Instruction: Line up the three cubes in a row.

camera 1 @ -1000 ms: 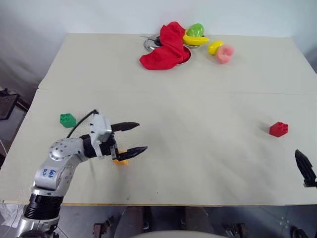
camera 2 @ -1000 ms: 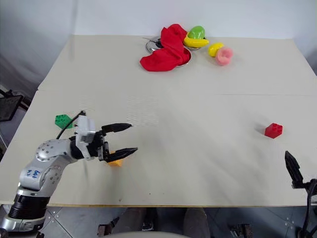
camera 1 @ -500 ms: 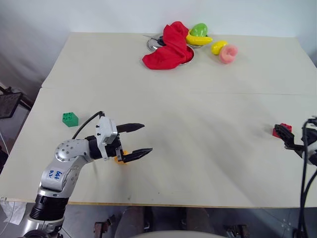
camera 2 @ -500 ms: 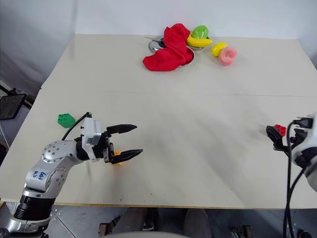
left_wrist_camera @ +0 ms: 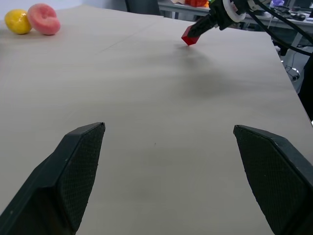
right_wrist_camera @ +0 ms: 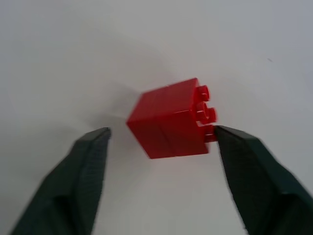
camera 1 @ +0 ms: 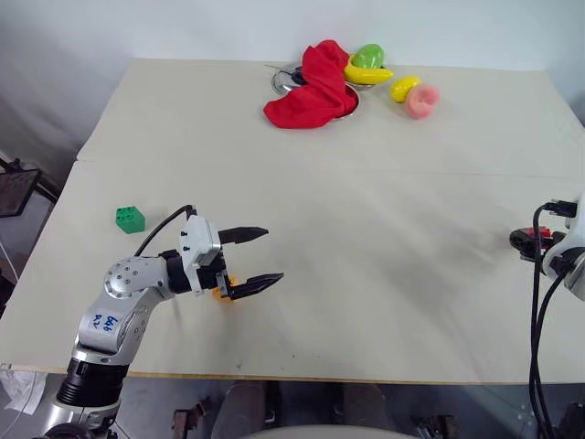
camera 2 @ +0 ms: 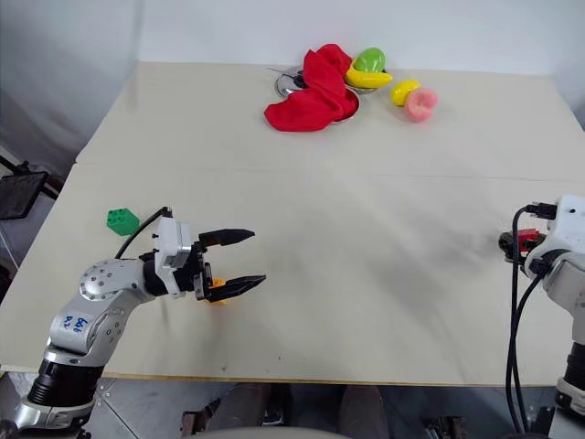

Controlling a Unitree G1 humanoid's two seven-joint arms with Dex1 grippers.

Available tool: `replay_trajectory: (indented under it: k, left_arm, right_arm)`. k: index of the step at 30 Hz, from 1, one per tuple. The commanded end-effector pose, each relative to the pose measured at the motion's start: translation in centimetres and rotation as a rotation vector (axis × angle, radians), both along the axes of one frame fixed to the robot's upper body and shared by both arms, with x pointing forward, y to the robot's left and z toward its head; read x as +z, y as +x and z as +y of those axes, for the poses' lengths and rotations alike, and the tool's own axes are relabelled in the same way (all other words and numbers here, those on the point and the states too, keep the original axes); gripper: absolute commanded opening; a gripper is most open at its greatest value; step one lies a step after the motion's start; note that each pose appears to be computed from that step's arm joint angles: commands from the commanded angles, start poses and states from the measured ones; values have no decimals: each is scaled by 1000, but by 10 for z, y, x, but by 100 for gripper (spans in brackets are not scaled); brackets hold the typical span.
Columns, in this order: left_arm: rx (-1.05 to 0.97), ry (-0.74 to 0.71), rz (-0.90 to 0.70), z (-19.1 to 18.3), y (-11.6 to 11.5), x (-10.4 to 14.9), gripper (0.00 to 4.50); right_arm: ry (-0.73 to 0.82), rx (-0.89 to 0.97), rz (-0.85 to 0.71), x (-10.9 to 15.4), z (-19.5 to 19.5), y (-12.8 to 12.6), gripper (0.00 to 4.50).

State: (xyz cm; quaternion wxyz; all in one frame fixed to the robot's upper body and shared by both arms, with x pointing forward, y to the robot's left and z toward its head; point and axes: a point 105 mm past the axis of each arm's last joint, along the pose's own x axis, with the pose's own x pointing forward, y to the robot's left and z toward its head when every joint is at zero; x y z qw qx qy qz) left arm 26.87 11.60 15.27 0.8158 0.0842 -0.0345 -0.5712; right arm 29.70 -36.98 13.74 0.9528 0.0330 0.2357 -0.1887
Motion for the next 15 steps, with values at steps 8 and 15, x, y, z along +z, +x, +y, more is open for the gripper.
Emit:
replay_trajectory:
  k: [8, 15]
  left_arm:
    - [8, -11, -71, 1, -1, 13, 450]
    - [13, -17, -64, 0, -1, 11, 450]
  right_arm:
    - [-59, 138, -69, 4, 13, 7, 204]
    - [-126, 210, -172, 23, 18, 12, 204]
